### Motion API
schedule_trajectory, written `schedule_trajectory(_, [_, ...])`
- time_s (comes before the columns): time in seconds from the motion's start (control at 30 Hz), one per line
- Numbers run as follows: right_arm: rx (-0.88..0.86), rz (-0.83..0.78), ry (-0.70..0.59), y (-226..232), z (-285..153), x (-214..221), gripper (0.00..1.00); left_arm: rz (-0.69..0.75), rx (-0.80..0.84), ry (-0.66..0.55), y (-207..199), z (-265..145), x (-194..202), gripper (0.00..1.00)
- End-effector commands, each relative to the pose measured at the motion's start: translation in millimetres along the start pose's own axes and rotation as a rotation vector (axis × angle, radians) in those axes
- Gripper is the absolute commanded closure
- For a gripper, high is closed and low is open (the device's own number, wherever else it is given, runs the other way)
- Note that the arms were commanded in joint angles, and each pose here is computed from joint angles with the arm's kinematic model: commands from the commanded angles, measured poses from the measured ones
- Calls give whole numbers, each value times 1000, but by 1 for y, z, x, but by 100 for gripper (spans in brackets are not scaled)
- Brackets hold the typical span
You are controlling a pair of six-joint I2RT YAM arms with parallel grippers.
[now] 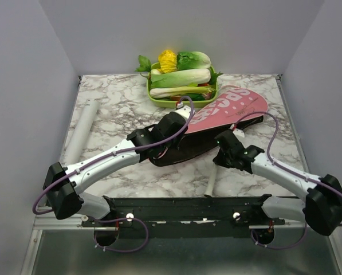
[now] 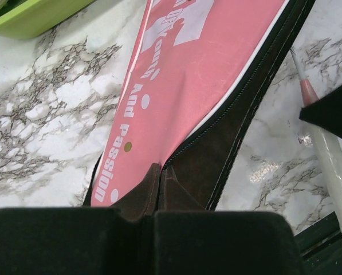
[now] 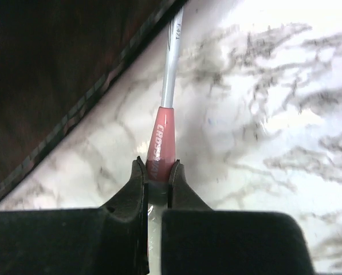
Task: Pack up the badminton gear
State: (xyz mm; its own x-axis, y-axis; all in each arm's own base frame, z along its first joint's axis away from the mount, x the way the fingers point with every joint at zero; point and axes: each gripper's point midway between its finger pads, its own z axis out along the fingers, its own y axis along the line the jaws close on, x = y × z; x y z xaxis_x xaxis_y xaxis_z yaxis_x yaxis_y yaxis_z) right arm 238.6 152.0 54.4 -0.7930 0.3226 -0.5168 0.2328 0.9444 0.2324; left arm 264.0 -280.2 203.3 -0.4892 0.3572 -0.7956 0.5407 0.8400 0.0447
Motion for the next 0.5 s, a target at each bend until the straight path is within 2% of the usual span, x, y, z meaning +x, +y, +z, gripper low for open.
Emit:
schedule_trajectory(0.0, [-52,-89,133,-10,-40,42,99,-44,-11,-94,2,-2,-26,100])
schedule_trajectory(0.17, [-142,-134,239,-7,-74,82,99,-46,8,-101,-4,3,-31,100])
schedule_trajectory(0.47, [-216,-261,489,-13,-104,157,99,-52,31,-73,-12,13,-17,100])
